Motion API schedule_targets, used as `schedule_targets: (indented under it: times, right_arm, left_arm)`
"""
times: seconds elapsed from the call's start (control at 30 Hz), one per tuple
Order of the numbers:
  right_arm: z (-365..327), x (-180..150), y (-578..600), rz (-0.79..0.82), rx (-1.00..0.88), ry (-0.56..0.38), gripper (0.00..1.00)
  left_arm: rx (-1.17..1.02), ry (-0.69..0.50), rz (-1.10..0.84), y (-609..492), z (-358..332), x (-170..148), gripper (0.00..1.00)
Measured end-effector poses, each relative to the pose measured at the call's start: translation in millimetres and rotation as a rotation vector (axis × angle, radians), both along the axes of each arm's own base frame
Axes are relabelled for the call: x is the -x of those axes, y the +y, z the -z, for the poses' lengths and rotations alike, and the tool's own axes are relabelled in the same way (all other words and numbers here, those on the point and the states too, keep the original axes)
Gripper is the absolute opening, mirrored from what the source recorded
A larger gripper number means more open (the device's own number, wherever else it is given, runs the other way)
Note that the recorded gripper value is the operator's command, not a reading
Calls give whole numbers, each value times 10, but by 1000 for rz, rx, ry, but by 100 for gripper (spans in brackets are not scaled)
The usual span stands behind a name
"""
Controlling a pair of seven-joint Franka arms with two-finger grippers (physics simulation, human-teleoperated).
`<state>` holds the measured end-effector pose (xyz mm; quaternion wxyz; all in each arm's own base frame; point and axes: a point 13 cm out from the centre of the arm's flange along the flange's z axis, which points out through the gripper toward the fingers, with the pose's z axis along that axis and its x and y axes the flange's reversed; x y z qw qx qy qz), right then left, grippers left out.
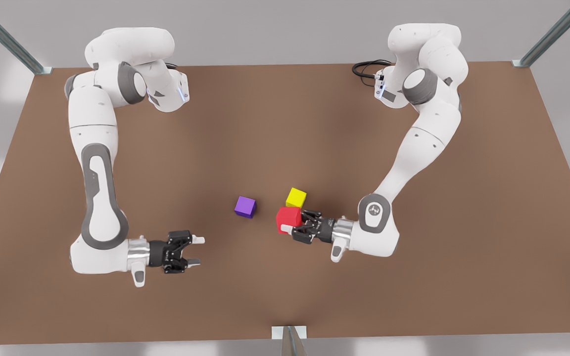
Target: Pick up red wooden cube and pass to hand red wooden cube and place in blue wooden cube
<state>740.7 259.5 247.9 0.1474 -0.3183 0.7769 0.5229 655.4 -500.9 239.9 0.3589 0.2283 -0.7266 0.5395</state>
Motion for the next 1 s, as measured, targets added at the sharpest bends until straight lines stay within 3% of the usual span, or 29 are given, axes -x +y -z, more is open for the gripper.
schedule_targets:
  times: [0.23,0.47,0.7,1.0]
  right_arm:
    - [13,150,631,-113,-150,-283,100]
    - [111,245,980,-162,-201,-481,100]
    - [38,619,1136,-194,-235,-568,100]
    - [180,769,1518,-195,-263,-658,100]
  left_arm:
    - [144,-143,-7,-107,-21,10,61]
    - [181,-344,-57,-378,14,-49,61]
    - [204,-469,-85,-379,22,-135,61]
    - [212,-571,-92,-383,40,-175,61]
